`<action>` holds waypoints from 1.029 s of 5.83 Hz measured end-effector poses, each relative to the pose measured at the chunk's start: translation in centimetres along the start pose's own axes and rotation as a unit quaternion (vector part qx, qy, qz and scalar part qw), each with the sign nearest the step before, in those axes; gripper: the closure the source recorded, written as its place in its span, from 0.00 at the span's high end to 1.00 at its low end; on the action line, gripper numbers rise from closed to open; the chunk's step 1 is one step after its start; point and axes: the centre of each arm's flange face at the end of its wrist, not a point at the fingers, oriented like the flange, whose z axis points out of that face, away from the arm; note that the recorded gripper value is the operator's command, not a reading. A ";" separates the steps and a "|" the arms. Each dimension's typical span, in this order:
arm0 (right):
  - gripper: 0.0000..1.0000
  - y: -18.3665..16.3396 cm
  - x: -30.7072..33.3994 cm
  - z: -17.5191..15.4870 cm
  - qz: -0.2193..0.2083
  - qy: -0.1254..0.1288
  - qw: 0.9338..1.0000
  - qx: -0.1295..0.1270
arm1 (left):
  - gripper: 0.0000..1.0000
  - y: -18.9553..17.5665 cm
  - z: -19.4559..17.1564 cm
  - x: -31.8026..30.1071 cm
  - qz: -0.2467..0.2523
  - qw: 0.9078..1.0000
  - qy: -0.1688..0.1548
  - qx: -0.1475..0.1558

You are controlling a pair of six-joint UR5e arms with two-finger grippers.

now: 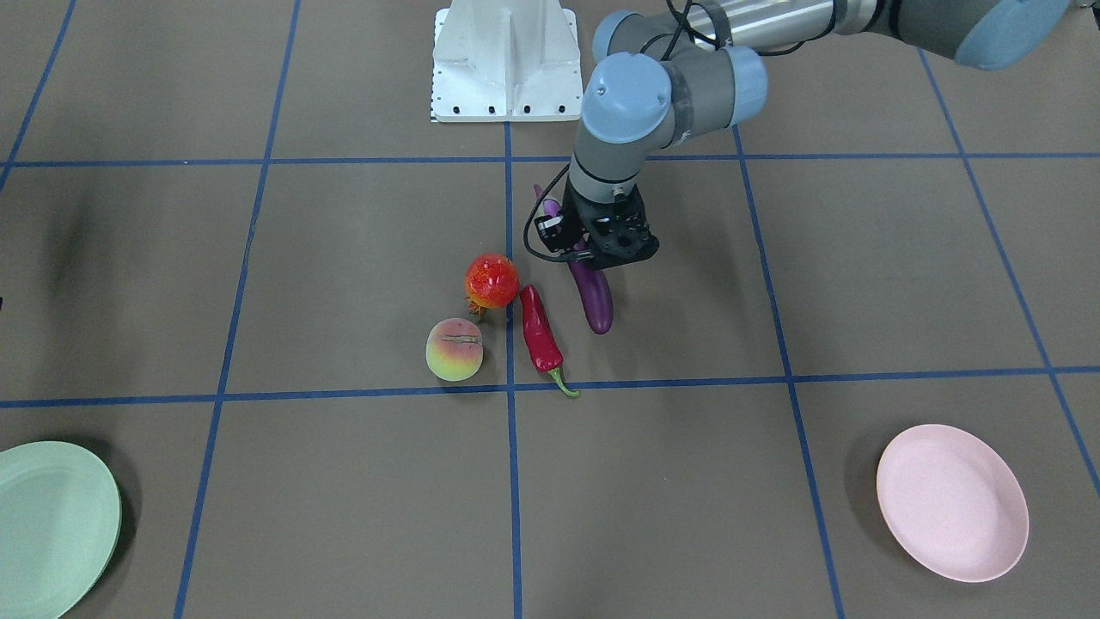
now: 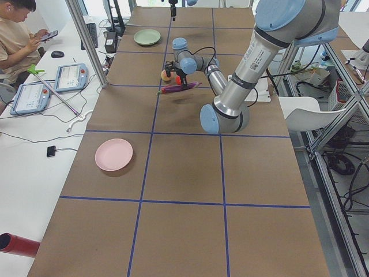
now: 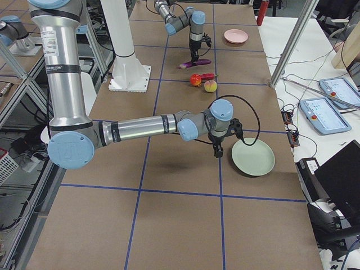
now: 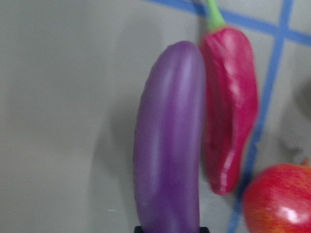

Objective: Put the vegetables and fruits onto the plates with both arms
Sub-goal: 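Carry the eggplant to the pink plate with the left gripper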

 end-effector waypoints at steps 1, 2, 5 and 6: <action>1.00 -0.3 -0.4 -0.2 -0.003 0.000 1.000 0.003 | 0.00 -1.0 -2.9 -8.4 0.026 0.999 -0.018 0.016; 1.00 -1.0 -1.0 -0.3 -0.003 -0.001 1.000 0.006 | 0.00 -3.5 -5.3 -16.6 0.066 0.996 -0.045 0.034; 1.00 -3.0 -5.1 0.4 -0.013 -0.011 1.000 0.005 | 0.00 -19.1 -9.7 -39.0 0.184 0.975 -0.123 0.037; 1.00 -3.5 -6.1 0.5 -0.021 -0.013 1.000 0.007 | 0.00 -25.3 -9.1 -43.0 0.189 0.974 -0.123 0.028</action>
